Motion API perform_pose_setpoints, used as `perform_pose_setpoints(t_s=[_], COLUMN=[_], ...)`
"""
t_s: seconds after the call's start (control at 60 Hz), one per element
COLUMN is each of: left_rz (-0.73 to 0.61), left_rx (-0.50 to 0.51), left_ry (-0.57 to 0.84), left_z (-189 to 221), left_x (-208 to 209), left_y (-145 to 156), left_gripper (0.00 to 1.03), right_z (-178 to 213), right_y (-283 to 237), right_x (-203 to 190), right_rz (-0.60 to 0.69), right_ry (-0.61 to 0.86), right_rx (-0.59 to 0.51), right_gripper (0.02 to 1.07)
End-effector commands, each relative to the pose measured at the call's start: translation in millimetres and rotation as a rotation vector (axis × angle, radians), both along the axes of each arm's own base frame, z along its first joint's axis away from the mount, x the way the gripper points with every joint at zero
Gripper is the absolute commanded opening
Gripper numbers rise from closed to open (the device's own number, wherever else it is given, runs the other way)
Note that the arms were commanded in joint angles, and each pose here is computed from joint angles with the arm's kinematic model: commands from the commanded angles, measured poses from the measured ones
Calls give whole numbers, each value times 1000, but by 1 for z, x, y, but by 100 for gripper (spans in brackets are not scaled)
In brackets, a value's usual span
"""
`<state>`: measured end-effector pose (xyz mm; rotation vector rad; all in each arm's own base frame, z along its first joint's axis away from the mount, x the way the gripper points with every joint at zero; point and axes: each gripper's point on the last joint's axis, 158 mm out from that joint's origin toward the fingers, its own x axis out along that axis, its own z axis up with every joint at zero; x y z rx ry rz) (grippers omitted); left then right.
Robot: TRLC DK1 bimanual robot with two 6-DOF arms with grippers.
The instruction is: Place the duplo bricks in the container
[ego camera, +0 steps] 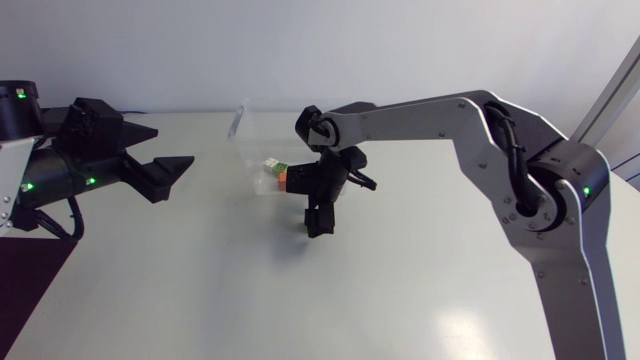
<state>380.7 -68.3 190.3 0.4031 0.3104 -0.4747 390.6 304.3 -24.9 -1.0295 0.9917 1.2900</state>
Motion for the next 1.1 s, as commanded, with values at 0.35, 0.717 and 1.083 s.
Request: perform_pose_setpoints(t_s=[0.35,0.717,1.083], left_rz=[69,98,141], left_rx=[-24,-30,-71], left_ry=[-31,-52,-35], left_z=[2,1,-13], left_x=[-13,-30,-56], left_y=[21,30,36], left_gripper=[99,99,99], right_z=[-33,27,114], right_y=[-9,-12,-24], right_x=[-15,-28,-23], right_rz=[49,17,-23], right_ry=[57,14,-41], right_rx=[-73,-6,22], right_gripper=[24,24,24])
